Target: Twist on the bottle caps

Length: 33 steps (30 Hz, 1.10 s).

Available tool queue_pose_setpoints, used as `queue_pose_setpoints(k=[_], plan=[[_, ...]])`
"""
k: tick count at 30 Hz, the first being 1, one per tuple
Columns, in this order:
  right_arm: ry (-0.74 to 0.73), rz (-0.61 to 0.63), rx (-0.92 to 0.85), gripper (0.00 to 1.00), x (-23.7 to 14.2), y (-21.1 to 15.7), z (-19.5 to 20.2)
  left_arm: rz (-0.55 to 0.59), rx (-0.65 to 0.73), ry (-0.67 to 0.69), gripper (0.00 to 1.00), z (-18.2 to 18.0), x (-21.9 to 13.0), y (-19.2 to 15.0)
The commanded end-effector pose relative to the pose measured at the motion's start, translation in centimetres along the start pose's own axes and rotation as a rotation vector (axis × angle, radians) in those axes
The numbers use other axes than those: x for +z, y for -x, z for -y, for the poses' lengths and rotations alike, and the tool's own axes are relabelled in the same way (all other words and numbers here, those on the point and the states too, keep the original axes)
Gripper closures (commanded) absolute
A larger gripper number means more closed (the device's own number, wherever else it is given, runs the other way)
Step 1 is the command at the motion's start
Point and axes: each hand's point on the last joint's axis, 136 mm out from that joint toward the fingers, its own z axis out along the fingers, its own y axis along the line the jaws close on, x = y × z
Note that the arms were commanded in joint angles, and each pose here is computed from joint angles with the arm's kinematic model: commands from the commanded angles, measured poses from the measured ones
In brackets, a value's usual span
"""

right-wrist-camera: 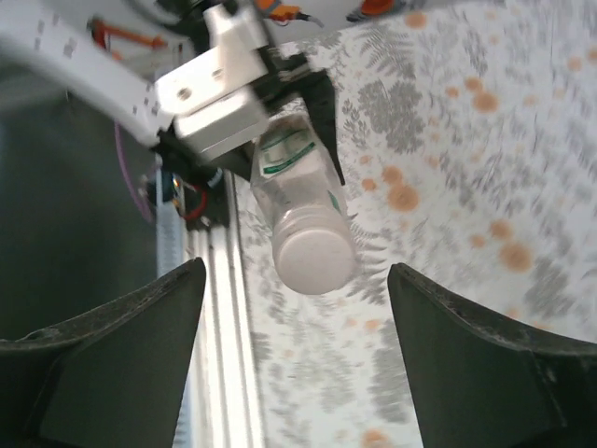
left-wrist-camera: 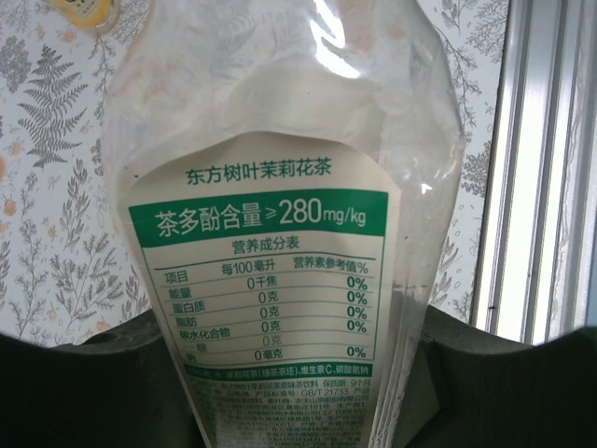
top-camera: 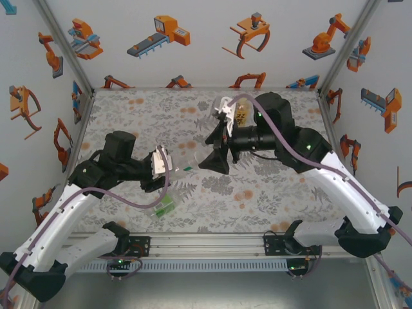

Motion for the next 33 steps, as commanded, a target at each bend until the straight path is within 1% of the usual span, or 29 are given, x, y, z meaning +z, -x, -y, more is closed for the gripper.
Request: queue_pose_setpoints(k=[1,7,15,28,33], plan=[[0.166,0.035,-0.338,0.33,-0.3,0.1,-3.0,0.032,0.022,-0.036,1.0,1.1,-0.4,0.5],[0.194,0.033,-0.372,0.38,1.2,-0.4,-2.4,0.043,0.016,-0.04,1.0,1.3,-0.6,0.7],[0.204,0.038,-0.37,0.49,2.0,-0.6,-2.1,0.046,0.013,-0.044,1.0,1.3,-0.6,0.8],[0.197,0.036,-0.337,0.49,2.6,-1.2,-1.6,0.046,0.012,-0.045,1.0,1.3,-0.5,0.9],[0.192,0.026,-0.327,0.52,2.7,-1.4,-1.5,0.045,0.012,-0.039,1.0,1.2,-0.6,0.9]])
